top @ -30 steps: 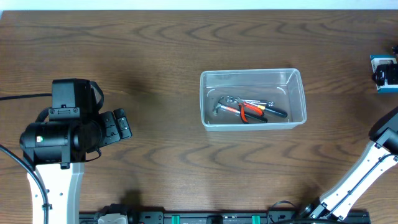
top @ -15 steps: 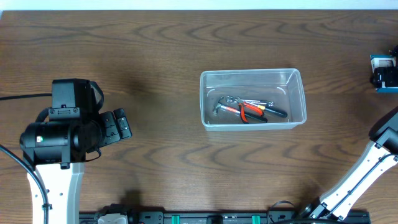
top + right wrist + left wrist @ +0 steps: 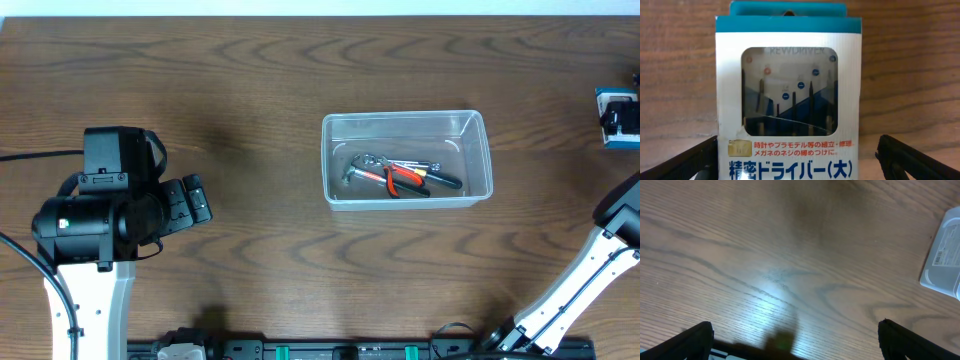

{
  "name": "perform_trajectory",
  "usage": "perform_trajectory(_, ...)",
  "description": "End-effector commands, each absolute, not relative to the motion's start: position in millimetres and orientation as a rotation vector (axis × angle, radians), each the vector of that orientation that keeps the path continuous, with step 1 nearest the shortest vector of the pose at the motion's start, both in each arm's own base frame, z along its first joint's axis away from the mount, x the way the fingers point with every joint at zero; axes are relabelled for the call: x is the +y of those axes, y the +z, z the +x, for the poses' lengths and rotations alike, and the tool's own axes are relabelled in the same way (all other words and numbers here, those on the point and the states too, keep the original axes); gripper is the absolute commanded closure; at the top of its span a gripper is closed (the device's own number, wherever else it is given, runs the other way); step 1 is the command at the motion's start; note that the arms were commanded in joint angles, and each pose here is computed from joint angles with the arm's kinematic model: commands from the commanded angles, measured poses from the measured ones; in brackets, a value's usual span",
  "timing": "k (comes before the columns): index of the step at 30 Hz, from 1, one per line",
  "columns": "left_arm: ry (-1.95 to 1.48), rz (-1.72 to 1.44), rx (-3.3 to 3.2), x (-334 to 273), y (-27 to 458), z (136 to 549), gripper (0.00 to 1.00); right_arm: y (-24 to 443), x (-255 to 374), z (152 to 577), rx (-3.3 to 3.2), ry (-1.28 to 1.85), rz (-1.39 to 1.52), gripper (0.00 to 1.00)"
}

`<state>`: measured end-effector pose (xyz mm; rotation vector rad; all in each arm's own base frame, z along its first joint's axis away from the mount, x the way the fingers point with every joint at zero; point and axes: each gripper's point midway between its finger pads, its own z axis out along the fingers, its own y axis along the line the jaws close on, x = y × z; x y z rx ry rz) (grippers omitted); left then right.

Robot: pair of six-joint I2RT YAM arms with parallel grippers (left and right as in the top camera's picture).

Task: Pack container
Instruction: 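Lower the right gripper and close it on the screwdriver set box, then lift the box and carry it left into the clear container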

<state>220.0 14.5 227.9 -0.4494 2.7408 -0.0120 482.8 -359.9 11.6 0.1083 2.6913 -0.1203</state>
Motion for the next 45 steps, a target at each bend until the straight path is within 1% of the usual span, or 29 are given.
perform_trajectory(1,-0.011,-0.472,2.727,16.0,231.6,222.2,0.02,3.0,-359.5,480.5,2.698,-0.093,0.172,0.01)
perform_trajectory(3,-0.011,-0.472,2.726,16.0,231.7,222.3,0.02,2.8,-358.8,480.5,2.700,-0.091,0.171,0.01)
perform_trajectory(5,-0.011,-0.472,2.726,16.1,231.7,222.3,0.02,2.4,-358.2,479.7,2.703,-0.087,0.172,0.09)
perform_trajectory(7,-0.011,-0.472,2.726,16.1,231.7,222.3,0.02,2.2,-357.9,479.4,2.705,-0.086,0.172,0.20)
perform_trajectory(8,-0.011,-0.471,2.726,16.0,231.7,222.3,0.02,2.3,-357.9,479.5,2.704,-0.085,0.173,0.21)
perform_trajectory(12,-0.011,-0.471,2.726,16.0,231.7,222.3,0.02,2.3,-354.0,480.2,2.700,-0.056,0.169,0.20)
perform_trajectory(17,-0.011,-0.471,2.727,16.0,231.6,222.2,0.02,2.3,-353.8,480.3,2.699,-0.052,0.179,0.28)
perform_trajectory(20,-0.011,-0.471,2.727,16.0,231.6,222.2,0.02,2.6,-352.6,481.6,2.692,-0.038,0.217,0.28)
perform_trajectory(27,-0.011,-0.472,2.728,15.9,231.5,221.9,0.02,12.5,-339.1,493.0,2.675,-0.025,0.196,0.29)
perform_trajectory(30,-0.010,-0.472,2.730,15.9,231.3,221.4,0.02,29.5,-332.5,503.0,2.646,-0.046,0.162,0.29)
perform_trajectory(36,-0.011,-0.472,2.730,15.9,231.3,221.5,0.02,90.2,-309.6,531.8,2.536,-0.104,0.061,0.30)
perform_trajectory(40,-0.010,-0.472,2.730,15.9,231.3,221.5,0.02,132.1,-281.3,548.5,2.466,-0.121,-0.025,0.31)
perform_trajectory(45,-0.010,-0.472,2.729,15.9,231.4,221.6,0.02,183.9,-231.2,566.8,2.379,-0.122,-0.142,0.31)
